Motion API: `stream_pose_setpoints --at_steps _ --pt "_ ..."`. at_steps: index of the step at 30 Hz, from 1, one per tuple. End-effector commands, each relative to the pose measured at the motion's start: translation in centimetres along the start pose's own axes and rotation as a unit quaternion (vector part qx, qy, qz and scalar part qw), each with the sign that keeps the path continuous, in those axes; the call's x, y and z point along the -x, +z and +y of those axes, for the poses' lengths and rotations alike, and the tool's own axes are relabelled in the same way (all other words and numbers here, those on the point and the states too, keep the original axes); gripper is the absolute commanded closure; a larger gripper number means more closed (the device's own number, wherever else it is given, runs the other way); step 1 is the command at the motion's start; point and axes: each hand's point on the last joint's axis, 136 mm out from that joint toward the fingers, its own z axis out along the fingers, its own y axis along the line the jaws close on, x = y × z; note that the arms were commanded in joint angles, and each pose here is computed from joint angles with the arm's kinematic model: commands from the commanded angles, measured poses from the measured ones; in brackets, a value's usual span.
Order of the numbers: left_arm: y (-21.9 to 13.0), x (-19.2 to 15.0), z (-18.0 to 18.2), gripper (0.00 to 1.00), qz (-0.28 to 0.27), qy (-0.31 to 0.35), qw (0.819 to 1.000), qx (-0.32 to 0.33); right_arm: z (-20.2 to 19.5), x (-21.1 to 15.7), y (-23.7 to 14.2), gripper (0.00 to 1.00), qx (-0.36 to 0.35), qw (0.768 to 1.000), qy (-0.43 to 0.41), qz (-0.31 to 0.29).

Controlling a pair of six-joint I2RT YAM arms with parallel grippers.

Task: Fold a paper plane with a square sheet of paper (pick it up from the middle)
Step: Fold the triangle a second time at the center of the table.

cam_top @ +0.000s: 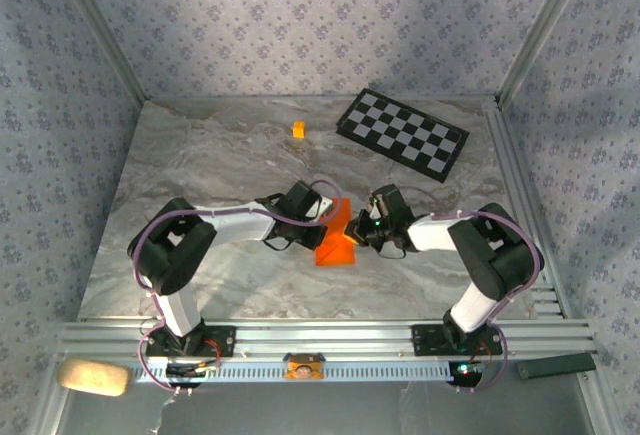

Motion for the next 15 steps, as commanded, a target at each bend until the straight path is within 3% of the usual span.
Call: stream_pose_setpoints --at_steps 1,9,15 --pt "1.0 -3.0 1.4 0.97 0.055 -0.002 0.998 0.025 2.2 0.8 -0.8 0.98 0.017 0.999 -0.031 0.002" --pt "1.1 -3.2 1.4 0.98 0.059 0.000 0.998 0.025 -1.7 1.3 0.5 0.99 -0.025 1.000 0.015 0.001" --pt "1.1 -3.3 1.5 0.98 0.061 0.000 0.998 0.026 -3.6 2.2 -0.1 0.99 -0.043 0.998 0.029 -0.040"
